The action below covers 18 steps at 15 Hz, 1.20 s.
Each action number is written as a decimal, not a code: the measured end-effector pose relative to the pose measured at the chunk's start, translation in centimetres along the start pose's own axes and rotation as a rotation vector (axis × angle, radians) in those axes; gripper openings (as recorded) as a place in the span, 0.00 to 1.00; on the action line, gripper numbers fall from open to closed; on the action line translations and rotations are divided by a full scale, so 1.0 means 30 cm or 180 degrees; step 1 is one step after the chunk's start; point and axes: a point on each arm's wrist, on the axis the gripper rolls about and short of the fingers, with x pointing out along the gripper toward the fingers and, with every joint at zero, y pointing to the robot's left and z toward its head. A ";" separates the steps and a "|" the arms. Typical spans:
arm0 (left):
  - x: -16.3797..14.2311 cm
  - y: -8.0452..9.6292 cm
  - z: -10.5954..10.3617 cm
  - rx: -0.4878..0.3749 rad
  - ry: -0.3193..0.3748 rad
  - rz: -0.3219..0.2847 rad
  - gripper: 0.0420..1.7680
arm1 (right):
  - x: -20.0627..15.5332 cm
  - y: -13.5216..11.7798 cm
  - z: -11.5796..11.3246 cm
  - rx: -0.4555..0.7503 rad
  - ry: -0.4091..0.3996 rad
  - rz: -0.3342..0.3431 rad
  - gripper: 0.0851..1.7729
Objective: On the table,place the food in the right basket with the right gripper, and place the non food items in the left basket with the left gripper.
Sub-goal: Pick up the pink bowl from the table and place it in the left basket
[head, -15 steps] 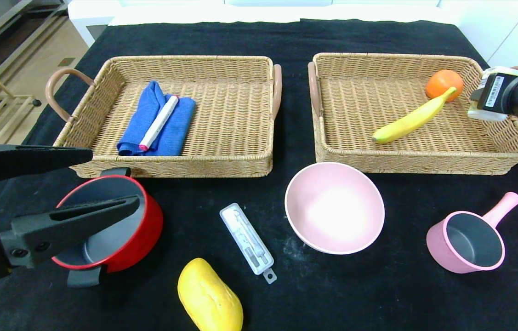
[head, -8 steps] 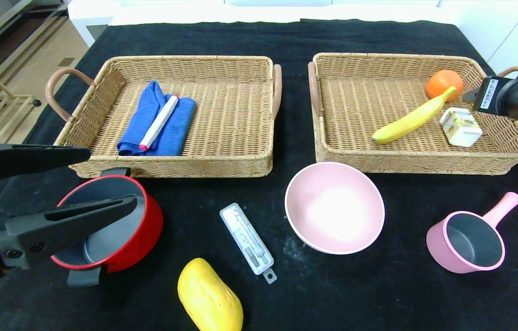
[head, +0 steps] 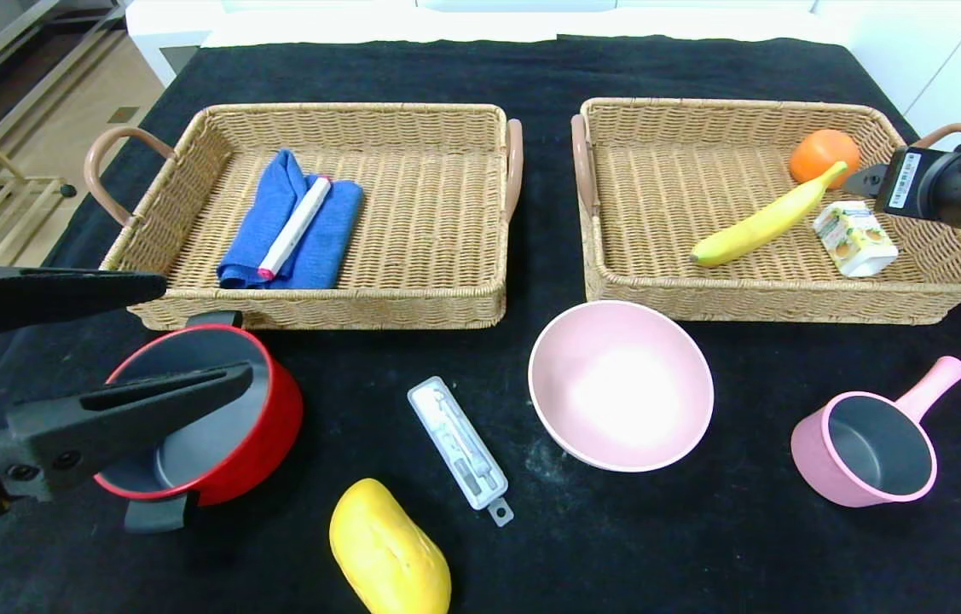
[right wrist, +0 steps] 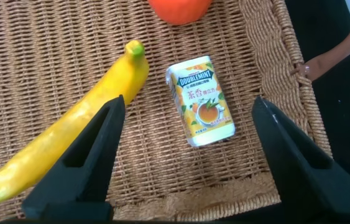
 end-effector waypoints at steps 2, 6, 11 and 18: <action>0.000 0.000 -0.001 -0.0001 0.0004 -0.0001 0.97 | -0.026 0.006 0.001 -0.0036 0.0019 0.0064 0.87; 0.000 0.000 -0.001 0.0001 0.0003 0.0001 0.97 | -0.135 0.040 -0.015 -0.0124 0.0283 0.0360 0.91; -0.001 -0.001 -0.002 0.0002 0.0005 0.0000 0.97 | -0.291 0.103 -0.042 -0.0059 0.0634 0.0729 0.93; -0.004 -0.001 -0.002 0.0008 0.0001 -0.0003 0.97 | -0.408 0.192 -0.108 0.0175 0.1174 0.1094 0.95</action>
